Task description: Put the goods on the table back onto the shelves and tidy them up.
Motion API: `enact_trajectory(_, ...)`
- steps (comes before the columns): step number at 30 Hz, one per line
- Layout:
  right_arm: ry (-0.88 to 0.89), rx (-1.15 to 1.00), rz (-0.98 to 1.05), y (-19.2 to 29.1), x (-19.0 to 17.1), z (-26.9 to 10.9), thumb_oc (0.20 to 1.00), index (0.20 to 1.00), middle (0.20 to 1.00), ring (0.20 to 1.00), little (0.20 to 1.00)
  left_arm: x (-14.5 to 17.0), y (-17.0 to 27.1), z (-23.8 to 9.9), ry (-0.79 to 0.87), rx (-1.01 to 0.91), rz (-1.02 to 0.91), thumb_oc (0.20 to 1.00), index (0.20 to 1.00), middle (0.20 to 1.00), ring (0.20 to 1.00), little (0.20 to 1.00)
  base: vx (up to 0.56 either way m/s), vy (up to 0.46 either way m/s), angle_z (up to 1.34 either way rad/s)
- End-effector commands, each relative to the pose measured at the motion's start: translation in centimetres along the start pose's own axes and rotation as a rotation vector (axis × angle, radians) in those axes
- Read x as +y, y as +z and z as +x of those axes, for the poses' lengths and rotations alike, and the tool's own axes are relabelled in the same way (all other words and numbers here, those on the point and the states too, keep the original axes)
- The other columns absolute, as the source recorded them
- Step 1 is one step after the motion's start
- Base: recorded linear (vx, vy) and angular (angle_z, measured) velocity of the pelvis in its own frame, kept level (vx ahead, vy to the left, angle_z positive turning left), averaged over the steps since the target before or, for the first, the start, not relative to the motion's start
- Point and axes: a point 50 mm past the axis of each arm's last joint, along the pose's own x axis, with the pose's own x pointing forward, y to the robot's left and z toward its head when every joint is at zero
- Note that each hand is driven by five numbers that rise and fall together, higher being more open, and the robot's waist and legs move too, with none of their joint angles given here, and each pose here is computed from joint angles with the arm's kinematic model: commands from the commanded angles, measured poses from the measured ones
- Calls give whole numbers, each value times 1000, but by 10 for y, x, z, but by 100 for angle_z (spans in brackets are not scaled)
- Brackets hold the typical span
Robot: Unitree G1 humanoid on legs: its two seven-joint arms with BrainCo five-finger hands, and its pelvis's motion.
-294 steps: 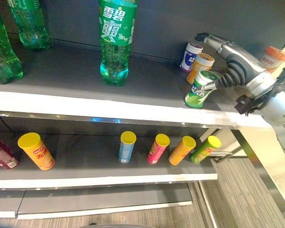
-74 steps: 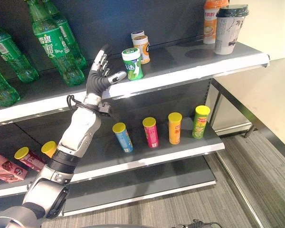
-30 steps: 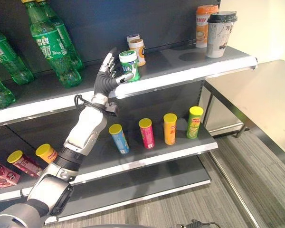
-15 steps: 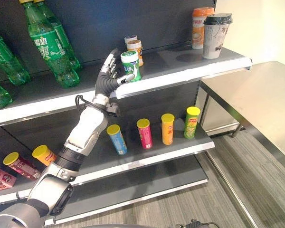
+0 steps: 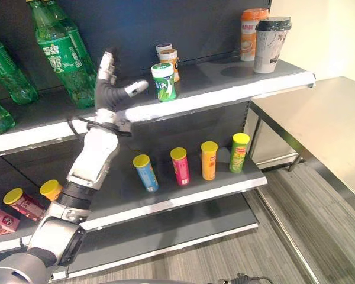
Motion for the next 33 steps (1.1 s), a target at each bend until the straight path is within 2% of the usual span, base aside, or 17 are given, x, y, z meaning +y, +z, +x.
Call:
enact_trajectory(1, 41, 23, -3, -6, 17, -1, 1000, 1000, 1000, 1000, 1000, 27, 32, 20, 133, -193, 150, 1000, 1000, 1000, 1000, 1000, 0, 0, 0)
enact_trajectory(6, 45, 14, -25, -5, 19, -1, 1000, 1000, 1000, 1000, 1000, 40, 59, 6, 183, -351, 163, 1000, 1000, 1000, 1000, 1000, -13, -15, 3)
enact_trajectory(12, 53, 32, 8, -12, 22, -1, 1000, 1000, 1000, 1000, 1000, 51, 93, -24, 127, -546, 111, 1000, 1000, 1000, 1000, 1000, -9, -16, 3)
enact_trajectory(14, 66, 59, 39, -18, 25, -2, 1000, 1000, 1000, 1000, 1000, 72, 104, -46, 132, -622, 96, 1000, 1000, 1000, 1000, 1000, -26, -35, 4)
enact_trajectory(17, 73, 66, 40, -20, 26, -2, 1000, 1000, 1000, 1000, 1000, 79, 106, -52, 146, -630, 100, 1000, 1000, 1000, 1000, 1000, -10, -16, 6)
enact_trajectory(18, 89, 78, 39, -23, 29, -3, 1000, 1000, 1000, 1000, 1000, 102, 105, -64, 224, -634, 166, 1000, 1000, 1000, 1000, 1000, -15, -19, 16)
enact_trajectory(19, 89, 79, 36, -23, 29, -3, 1000, 1000, 1000, 1000, 1000, 102, 104, -64, 225, -632, 168, 1000, 1000, 1000, 1000, 1000, -36, -31, 21)
enact_trajectory(20, 102, 90, 18, -26, 31, -3, 1000, 1000, 1000, 1000, 1000, 120, 96, -72, 290, -595, 257, 1000, 1000, 1000, 1000, 1000, -21, -13, 19)
enact_trajectory(21, 103, 91, 14, -26, 32, -3, 1000, 1000, 1000, 1000, 1000, 121, 96, -72, 292, -593, 260, 1000, 1000, 1000, 1000, 1000, -45, -20, 24)
enact_trajectory(23, 114, 94, -23, -28, 34, -4, 1000, 1000, 1000, 1000, 1000, 158, 88, -86, 434, -545, 489, 1000, 1000, 1000, 1000, 1000, -35, -15, 24)
enact_trajectory(24, 115, 95, -26, -28, 35, -4, 1000, 1000, 1000, 1000, 1000, 159, 88, -87, 435, -544, 492, 1000, 1000, 1000, 1000, 1000, -23, -15, 18)
enact_trajectory(28, 113, 90, -92, -32, 36, -4, 1000, 1000, 1000, 1000, 1000, 226, 80, -112, 665, -418, 923, 1000, 1000, 1000, 1000, 1000, -11, -23, 30)
enact_trajectory(29, 116, 91, -117, -34, 36, -5, 1000, 1000, 1000, 1000, 1000, 249, 77, -122, 745, -362, 1060, 1000, 1000, 1000, 1000, 1000, -47, -33, 33)
enact_trajectory(30, 109, 81, -133, -36, 37, -5, 1000, 1000, 1000, 1000, 1000, 274, 68, -145, 831, -229, 1175, 1000, 1000, 1000, 1000, 1000, -53, -24, 34)
enact_trajectory(31, 110, 82, -136, -36, 37, -5, 1000, 1000, 1000, 1000, 1000, 275, 68, -146, 833, -228, 1177, 1000, 1000, 1000, 1000, 1000, -35, -33, 27)
enact_trajectory(32, 109, 78, -143, -36, 37, -5, 1000, 1000, 1000, 1000, 1000, 290, 60, -161, 883, -128, 1258, 1000, 1000, 1000, 1000, 1000, -53, -28, 38)
enact_trajectory(33, 109, 80, -172, -40, 37, -6, 1000, 1000, 1000, 1000, 1000, 317, 42, -198, 971, 99, 1350, 1000, 1000, 1000, 1000, 1000, -54, -39, 39)
